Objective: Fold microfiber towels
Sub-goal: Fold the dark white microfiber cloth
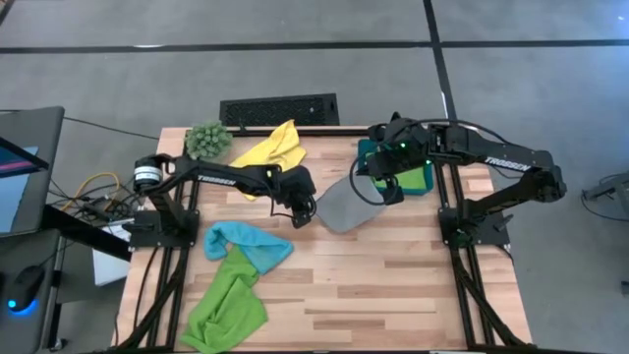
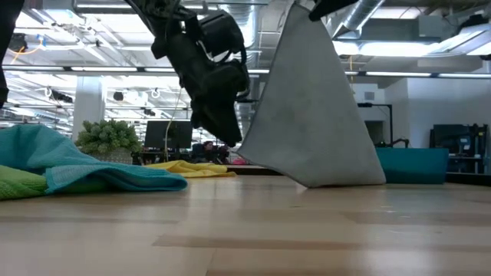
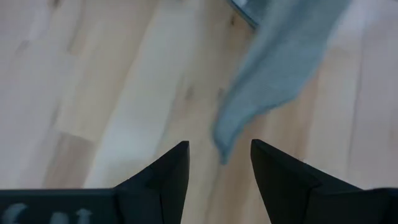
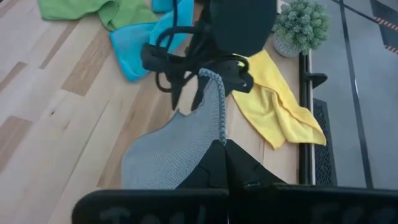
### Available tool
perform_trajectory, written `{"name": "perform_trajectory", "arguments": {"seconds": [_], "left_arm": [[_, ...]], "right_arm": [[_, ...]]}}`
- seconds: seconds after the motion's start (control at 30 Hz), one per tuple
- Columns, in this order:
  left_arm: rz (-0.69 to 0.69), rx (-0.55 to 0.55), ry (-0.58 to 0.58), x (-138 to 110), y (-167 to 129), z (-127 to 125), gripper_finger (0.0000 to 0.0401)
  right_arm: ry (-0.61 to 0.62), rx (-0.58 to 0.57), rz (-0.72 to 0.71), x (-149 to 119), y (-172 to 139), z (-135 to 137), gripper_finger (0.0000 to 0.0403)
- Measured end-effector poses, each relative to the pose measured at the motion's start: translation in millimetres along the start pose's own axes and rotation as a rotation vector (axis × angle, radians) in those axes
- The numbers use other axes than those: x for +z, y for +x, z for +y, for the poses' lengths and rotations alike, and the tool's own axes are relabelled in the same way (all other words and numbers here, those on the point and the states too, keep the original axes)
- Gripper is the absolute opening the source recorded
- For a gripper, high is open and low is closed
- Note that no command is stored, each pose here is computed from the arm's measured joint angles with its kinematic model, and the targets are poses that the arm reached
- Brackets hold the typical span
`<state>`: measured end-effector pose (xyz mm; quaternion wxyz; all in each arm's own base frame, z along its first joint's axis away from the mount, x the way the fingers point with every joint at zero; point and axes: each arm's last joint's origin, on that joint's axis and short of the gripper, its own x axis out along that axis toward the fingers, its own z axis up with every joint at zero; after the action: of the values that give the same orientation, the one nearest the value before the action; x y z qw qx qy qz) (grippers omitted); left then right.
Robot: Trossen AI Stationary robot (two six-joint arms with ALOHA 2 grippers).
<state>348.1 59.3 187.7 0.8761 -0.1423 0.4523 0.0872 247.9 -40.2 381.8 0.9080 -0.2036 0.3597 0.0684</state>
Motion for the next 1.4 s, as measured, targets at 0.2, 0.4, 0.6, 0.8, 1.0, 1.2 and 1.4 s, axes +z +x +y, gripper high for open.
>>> {"name": "perform_trajectory", "arguments": {"seconds": [0.2, 0.4, 0.6, 0.8, 1.0, 1.2, 1.4], "left_arm": [[-0.012, -0.005, 0.021, 3, 1, 7, 0.0164], [-0.018, -0.056, 0.027, 3, 12, 6, 0.0164], [-0.035, -0.076, 0.035, 3, 25, 8, 0.0164], [-0.011, -0.107, 0.029, 1, 29, 7, 0.0134], [-0.002, -0.136, 0.021, 0, 29, 7, 0.0016], [0.003, -0.126, 0.002, 6, 18, 5, 0.0002], [-0.039, -0.048, 0.035, 24, -27, 1, 0.0]], "right_arm": [[0.0, 0.002, 0.003, 0, 0, 0, 0.0001], [0.001, 0.003, 0.004, 0, 0, 0, 0.0001], [0.001, 0.004, 0.006, -1, 0, 0, 0.0001], [0.001, 0.005, 0.007, -1, 0, 0, 0.0001], [0.001, 0.006, 0.009, -1, 0, 0, 0.0001], [-0.003, -0.028, 0.033, -2, 0, 0, 0.0001], [0.013, -0.076, 0.029, -6, -11, -5, 0.0001]]}}
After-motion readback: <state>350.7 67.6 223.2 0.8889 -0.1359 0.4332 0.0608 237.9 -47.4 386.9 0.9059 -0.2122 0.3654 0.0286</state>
